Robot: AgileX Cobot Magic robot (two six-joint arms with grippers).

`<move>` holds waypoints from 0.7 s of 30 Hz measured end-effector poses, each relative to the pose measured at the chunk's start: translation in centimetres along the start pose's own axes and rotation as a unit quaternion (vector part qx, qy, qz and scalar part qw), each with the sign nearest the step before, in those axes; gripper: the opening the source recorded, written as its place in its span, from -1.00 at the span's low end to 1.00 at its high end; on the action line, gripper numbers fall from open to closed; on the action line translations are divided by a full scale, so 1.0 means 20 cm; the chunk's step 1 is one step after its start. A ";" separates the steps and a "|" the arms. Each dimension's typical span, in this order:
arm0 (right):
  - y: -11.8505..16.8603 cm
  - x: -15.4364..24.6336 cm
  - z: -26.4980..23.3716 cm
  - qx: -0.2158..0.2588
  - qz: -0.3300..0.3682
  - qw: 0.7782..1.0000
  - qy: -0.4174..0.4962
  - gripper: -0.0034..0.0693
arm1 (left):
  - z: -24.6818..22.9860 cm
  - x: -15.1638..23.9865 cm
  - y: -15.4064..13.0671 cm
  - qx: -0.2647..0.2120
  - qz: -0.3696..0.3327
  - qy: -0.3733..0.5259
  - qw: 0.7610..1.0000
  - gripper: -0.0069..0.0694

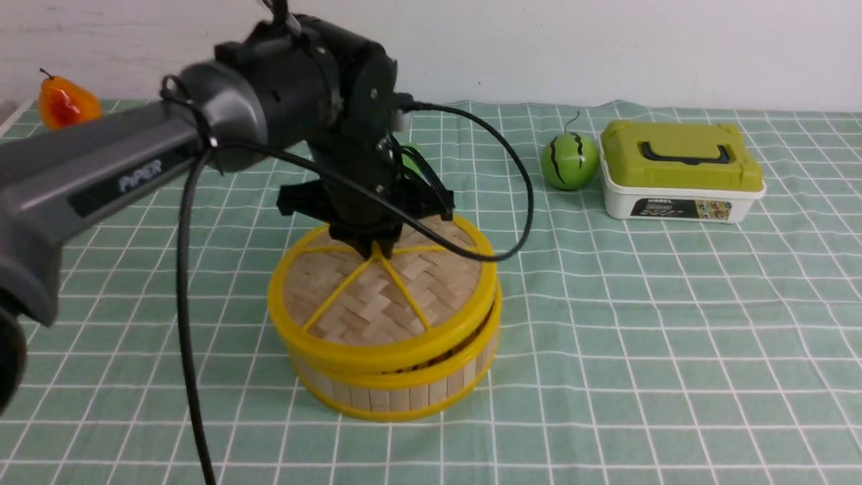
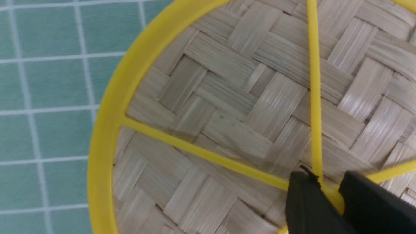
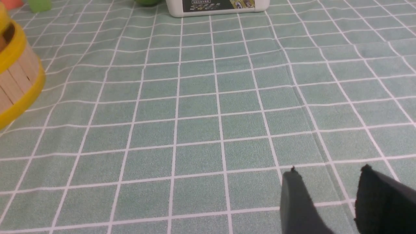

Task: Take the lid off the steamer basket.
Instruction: Use the left arm to lift the lid of the steamer, then use the left arm to place the steamer lid on the table

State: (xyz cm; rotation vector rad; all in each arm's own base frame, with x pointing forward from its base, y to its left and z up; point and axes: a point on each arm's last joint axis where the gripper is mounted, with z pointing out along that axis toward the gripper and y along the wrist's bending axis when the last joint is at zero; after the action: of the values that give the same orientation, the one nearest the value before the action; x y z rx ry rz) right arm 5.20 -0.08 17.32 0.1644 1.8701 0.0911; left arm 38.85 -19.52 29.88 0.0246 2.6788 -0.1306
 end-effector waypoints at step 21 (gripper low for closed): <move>0.00 0.00 0.00 0.000 0.000 1.000 0.000 -0.24 | 0.03 0.15 0.88 -0.150 -0.080 -0.006 0.985 -0.53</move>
State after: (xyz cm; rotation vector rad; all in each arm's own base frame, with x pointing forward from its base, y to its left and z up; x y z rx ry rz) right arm 5.20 -0.08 17.32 0.1644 1.8701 0.0911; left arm 37.10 -2.17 26.36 -0.2857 2.6565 0.2235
